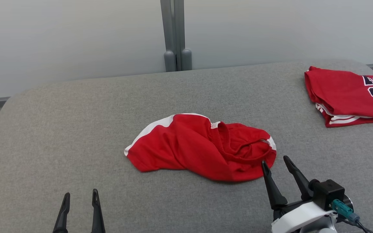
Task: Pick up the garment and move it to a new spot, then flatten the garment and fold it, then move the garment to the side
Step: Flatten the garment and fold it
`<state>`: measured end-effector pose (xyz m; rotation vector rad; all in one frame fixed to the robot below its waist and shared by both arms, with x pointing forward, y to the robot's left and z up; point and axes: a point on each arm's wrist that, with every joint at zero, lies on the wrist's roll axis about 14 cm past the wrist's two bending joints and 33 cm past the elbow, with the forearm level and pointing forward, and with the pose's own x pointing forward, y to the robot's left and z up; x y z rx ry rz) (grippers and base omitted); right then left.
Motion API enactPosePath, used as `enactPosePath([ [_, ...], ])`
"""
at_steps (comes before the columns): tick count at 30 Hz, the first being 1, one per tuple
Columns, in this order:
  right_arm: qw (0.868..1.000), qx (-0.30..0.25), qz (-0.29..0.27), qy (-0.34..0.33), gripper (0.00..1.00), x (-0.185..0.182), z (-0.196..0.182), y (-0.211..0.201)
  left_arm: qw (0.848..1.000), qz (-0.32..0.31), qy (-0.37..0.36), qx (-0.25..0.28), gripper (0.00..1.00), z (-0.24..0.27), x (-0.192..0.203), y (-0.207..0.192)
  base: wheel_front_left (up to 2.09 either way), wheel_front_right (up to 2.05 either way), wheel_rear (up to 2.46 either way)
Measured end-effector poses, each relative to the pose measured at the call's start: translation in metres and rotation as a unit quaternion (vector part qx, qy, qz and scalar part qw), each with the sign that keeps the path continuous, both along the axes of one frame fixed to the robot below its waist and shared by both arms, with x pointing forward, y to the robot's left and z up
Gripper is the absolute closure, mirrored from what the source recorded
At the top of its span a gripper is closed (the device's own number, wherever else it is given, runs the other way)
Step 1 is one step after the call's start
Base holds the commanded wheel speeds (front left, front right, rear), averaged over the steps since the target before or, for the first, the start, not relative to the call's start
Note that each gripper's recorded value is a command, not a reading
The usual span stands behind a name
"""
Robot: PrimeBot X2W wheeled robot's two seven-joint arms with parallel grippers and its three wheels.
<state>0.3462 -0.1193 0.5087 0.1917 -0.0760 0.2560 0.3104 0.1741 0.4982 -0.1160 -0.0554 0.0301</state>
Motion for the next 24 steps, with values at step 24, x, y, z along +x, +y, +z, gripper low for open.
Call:
enactPosePath([
  [24,0.996,-0.017,-0.09,0.005,0.0,0.023,-0.003,-0.062,0.964,-0.262,-0.038,0.003,0.0,0.018,0.067,-0.148,0.0,0.0,0.0],
])
